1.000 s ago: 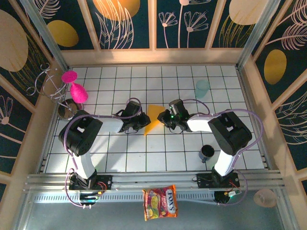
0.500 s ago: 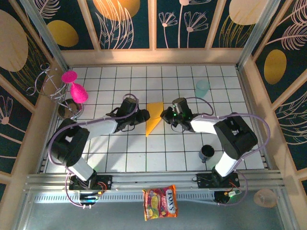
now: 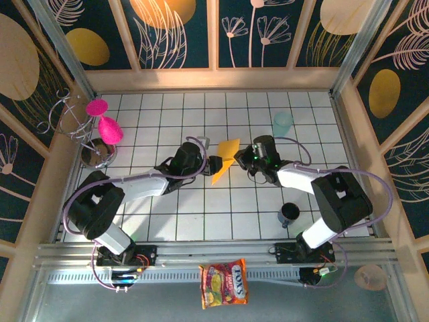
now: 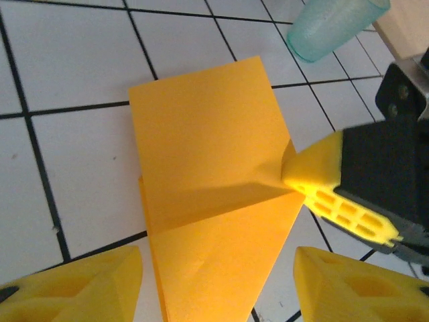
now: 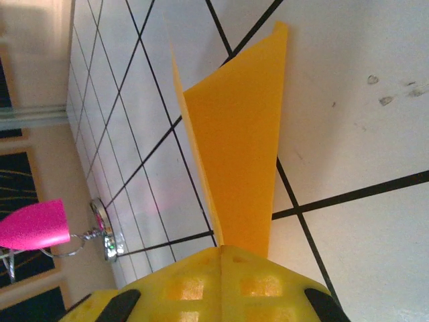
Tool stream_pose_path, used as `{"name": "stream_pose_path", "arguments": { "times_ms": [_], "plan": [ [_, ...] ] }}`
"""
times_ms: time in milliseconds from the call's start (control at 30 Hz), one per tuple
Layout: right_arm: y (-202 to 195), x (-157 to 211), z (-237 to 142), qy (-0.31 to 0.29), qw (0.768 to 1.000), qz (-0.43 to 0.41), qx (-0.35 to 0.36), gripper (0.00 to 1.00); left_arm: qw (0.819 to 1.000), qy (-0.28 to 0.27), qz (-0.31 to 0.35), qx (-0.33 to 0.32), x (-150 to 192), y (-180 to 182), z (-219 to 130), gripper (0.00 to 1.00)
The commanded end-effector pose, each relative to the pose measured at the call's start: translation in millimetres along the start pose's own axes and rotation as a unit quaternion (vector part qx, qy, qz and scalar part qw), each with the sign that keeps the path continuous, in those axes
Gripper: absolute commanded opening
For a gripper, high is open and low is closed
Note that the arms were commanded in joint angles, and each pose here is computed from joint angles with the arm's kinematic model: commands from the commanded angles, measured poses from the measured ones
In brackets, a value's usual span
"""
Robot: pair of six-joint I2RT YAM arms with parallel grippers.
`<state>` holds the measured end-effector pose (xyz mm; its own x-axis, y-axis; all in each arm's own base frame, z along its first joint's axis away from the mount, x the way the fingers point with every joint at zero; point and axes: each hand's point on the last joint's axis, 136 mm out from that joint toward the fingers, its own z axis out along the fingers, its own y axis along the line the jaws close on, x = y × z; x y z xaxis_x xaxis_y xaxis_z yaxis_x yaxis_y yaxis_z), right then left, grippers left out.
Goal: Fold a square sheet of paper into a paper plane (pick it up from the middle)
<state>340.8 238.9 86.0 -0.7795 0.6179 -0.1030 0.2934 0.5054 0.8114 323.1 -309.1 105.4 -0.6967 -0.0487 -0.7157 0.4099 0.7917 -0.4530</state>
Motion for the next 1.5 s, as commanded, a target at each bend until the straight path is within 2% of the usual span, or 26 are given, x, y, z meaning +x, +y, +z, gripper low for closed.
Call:
{"name": "stream_pose_path", "arguments": {
  "times_ms": [0,167,367,533,867,1133,1233,1300,1467],
  "plan": [
    [2,1,-7,0.004,1.000,0.019,-0.008,0.00,0.995,-0.018,0.095,-0.011,5,-8,9,0.62],
    [-2,0,-7,0.007,1.000,0.029,-0.006,0.00,0.988,-0.019,0.149,-0.047,19,-6,18,0.61],
    [-4,1,-6,0.016,0.999,0.042,-0.011,0.00,0.977,-0.014,0.210,-0.035,40,-15,27,0.60],
    [-7,2,-6,0.026,0.998,0.052,-0.011,0.00,0.963,-0.027,0.265,-0.045,50,-20,30,0.56],
    [-8,7,-5,0.043,0.997,0.062,-0.016,0.00,0.953,-0.035,0.295,-0.068,52,-14,41,0.42],
    [-12,9,-2,0.051,0.996,0.066,-0.008,0.00,0.952,-0.032,0.297,-0.068,55,-12,44,0.33],
    [-13,11,-1,0.058,0.996,0.062,-0.004,0.03,0.953,-0.028,0.293,-0.068,57,-11,45,0.29],
    [-17,13,-2,0.061,0.996,0.058,0.005,0.09,0.954,-0.026,0.290,-0.069,60,-9,44,0.27],
    [-25,13,-2,0.063,0.997,0.046,0.026,0.32,0.956,-0.020,0.284,-0.069,65,-6,44,0.23]
  ]
}}
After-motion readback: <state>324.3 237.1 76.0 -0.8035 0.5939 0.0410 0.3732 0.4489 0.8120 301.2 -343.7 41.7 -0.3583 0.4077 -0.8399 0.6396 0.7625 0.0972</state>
